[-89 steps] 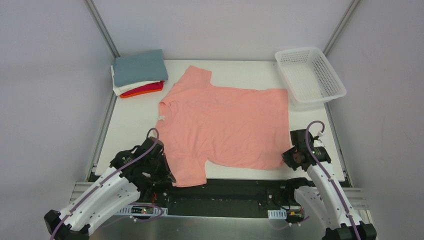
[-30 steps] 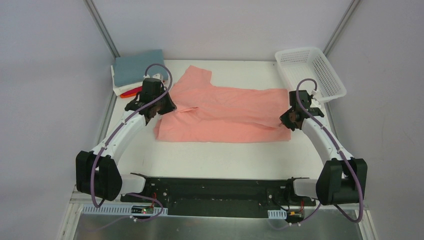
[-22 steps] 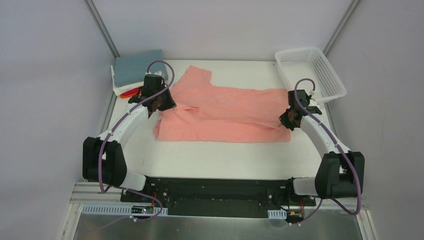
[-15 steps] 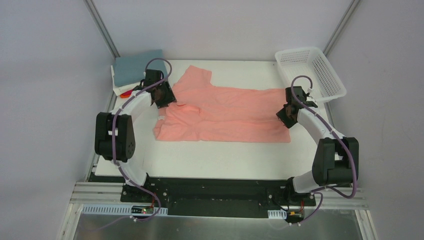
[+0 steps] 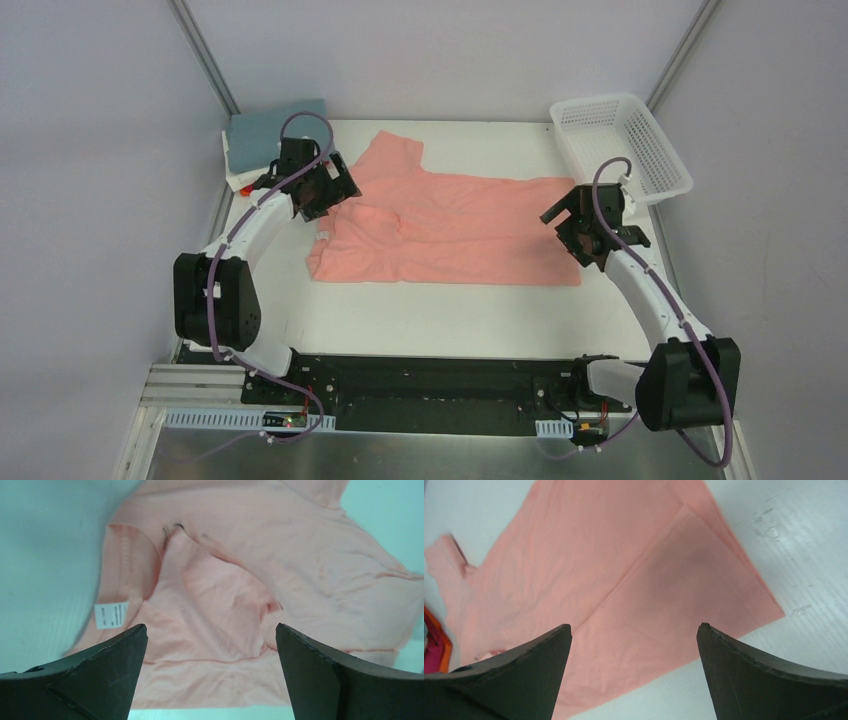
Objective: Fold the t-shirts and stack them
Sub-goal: Fold the flattened tshirt in 1/3 of the way, then grab the side of the flattened tshirt furthest away from the robot with both arms
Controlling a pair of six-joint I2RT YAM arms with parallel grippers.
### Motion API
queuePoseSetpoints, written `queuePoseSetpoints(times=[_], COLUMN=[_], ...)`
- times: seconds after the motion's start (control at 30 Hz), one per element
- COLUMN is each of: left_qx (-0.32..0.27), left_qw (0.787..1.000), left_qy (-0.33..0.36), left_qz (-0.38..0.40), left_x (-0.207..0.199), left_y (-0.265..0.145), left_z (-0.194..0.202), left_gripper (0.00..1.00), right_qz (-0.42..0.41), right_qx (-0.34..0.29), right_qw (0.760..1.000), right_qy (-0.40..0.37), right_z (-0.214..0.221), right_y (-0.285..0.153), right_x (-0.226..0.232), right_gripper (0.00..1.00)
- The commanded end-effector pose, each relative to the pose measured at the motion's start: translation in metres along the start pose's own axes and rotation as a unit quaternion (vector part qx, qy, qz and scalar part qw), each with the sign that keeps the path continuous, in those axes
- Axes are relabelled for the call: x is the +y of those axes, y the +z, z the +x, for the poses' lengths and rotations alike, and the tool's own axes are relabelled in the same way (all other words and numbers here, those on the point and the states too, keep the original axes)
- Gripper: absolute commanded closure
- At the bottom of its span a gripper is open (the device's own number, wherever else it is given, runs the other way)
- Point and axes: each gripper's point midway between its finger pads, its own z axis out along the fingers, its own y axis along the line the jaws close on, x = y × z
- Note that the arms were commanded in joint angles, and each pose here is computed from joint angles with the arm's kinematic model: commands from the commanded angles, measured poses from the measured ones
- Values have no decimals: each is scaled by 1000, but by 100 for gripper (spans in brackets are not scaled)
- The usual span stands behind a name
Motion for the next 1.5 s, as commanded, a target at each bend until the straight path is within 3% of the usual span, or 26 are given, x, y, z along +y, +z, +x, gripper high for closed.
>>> queuePoseSetpoints(times=[0.0,0.2,0.43,0.63,0.83,1.2,1.47], left_qx=[61,116,172,195,178,135,110], left_qw=[997,993,984,976,974,983,985], left_qy=[7,-4,-17,-49,-75,-110,-104], left_qz=[36,15,-45,-84,-114,-58,-85], left_x=[-15,2,50,89,119,115,118], left_y=[2,26,34,5,-43,-79,-78], left_z=[46,81,137,187,216,227,208], left_gripper=[1,1,1,1,1,1,1], right_qz=[-45,-16,67,93,85,65,84], right_qx=[64,110,145,180,228,256,239], right_qw=[996,991,985,977,969,964,967], right_qy=[-54,-77,-72,-62,-36,-16,7], right_z=[35,55,84,115,149,171,165], right_y=[14,50,63,38,-2,-47,-53], right_x=[16,19,-28,-70,-99,-120,-123], right_gripper=[1,1,1,1,1,1,0])
